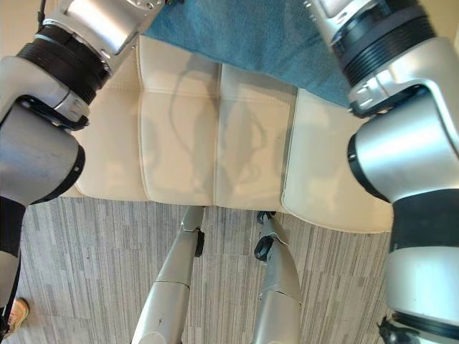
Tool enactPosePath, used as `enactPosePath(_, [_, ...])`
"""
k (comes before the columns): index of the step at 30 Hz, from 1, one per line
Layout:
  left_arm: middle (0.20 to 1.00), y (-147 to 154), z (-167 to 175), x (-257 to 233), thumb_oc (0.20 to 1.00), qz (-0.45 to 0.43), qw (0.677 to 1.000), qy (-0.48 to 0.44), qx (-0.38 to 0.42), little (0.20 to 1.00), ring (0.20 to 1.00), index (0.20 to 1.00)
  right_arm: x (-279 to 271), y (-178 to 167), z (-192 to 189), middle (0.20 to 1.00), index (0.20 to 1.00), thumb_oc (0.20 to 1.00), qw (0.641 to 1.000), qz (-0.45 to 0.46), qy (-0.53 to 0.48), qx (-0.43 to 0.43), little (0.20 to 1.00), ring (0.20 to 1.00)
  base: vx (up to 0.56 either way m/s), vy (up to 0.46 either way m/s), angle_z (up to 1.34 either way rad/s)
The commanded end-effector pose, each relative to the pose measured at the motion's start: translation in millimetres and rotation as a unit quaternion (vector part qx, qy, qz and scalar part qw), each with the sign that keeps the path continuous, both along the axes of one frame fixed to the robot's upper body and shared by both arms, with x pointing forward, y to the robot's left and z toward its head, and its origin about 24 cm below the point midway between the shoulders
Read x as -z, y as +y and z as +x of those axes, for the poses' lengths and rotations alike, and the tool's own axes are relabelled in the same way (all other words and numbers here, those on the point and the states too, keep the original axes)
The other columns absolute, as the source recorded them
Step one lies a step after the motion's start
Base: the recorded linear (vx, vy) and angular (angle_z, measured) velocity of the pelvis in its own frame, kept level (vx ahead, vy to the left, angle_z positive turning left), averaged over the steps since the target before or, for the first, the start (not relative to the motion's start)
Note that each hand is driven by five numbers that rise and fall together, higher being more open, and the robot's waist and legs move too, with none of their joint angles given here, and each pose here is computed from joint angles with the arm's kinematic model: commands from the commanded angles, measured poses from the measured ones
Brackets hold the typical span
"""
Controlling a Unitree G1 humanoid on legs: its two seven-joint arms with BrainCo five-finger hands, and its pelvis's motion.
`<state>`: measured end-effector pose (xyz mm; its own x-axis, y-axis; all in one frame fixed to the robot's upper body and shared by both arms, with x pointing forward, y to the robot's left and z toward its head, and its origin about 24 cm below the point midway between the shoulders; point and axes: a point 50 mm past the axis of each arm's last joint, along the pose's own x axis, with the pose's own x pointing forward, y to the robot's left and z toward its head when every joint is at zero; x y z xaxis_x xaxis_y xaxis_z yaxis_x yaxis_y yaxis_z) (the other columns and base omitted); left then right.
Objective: Pick up all the scattered cushions and arrange them neatly on the sofa.
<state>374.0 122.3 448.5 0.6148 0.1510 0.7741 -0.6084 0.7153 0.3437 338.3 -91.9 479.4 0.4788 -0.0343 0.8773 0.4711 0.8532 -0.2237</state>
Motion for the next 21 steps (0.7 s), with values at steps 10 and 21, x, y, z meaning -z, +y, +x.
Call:
enactPosePath(10, [1.0, 108, -3, 11, 1.0, -0.125, 0.985, 0.009, -0.119, 1.0, 1.0, 1.0, 35, -42, 31, 1.0, 1.0, 1.0, 0.995, 0.061, 0.076, 0.028, 1.0, 1.0, 0.0, -0.011, -0.01])
enactPosePath(21, [1.0, 200, -4, 142, 1.0, -0.188, 0.965, 0.111, -0.143, 1.0, 1.0, 1.0, 155, -63, 57, 1.0, 1.0, 1.0, 0.969, 0.152, 0.19, -0.03, 1.0, 1.0, 0.01, 0.0, -0.09])
